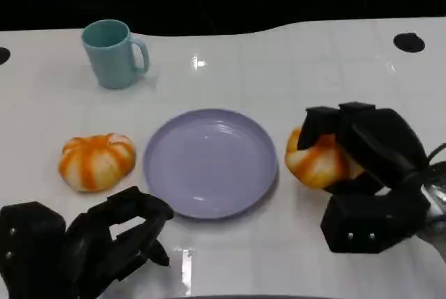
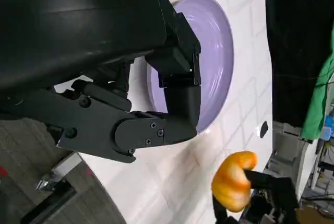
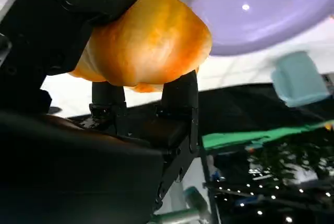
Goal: Grasp the bread from the table and place it into the plate.
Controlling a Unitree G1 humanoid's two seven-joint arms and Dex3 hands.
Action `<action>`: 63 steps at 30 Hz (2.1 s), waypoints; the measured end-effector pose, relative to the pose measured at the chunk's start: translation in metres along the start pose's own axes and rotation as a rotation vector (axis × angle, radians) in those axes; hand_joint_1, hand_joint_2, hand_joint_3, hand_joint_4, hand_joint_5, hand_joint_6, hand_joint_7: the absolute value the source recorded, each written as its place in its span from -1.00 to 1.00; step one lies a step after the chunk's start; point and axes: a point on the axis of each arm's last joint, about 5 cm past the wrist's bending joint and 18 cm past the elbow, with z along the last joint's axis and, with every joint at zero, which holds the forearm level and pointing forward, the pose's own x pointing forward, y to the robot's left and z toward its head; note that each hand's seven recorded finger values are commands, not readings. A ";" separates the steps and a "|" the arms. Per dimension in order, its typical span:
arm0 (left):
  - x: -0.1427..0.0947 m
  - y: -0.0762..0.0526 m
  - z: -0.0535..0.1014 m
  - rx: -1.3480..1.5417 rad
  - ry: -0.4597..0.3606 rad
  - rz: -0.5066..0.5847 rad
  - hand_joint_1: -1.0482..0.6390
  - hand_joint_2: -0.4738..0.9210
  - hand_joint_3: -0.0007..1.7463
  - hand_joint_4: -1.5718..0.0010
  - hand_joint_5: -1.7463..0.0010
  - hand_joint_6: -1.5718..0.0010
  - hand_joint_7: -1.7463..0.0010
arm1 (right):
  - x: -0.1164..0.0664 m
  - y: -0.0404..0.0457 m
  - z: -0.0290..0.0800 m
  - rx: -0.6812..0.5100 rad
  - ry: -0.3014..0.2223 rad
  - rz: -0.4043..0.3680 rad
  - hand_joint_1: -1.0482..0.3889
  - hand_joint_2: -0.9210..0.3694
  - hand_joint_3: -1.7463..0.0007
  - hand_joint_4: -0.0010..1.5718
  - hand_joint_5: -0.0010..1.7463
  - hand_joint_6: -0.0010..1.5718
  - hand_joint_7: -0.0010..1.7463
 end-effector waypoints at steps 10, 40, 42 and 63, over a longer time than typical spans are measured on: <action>-0.001 -0.001 0.001 0.001 0.004 -0.004 -0.31 1.00 -0.53 0.22 -0.98 0.19 -0.50 | 0.030 0.0147 0.024 0.077 -0.107 0.049 0.35 -0.19 -0.13 0.22 1.00 -0.04 0.87; -0.002 -0.002 -0.003 0.002 0.003 -0.001 -0.30 1.00 -0.50 0.26 -0.99 0.21 -0.52 | 0.071 0.0455 0.051 0.096 -0.098 0.297 -0.21 -0.99 0.84 -0.72 -0.65 -0.47 -1.00; -0.002 -0.002 -0.003 0.000 0.003 -0.002 -0.30 1.00 -0.51 0.25 -0.99 0.21 -0.52 | 0.071 0.0425 0.048 0.054 -0.105 0.315 -0.29 -1.00 0.84 -0.80 -0.69 -0.56 -1.00; -0.003 -0.002 -0.002 -0.003 -0.004 0.002 -0.28 1.00 -0.52 0.23 -0.98 0.22 -0.50 | 0.053 0.0177 0.038 0.106 -0.126 0.265 -0.27 -1.00 0.79 -0.53 -0.43 -0.34 -0.91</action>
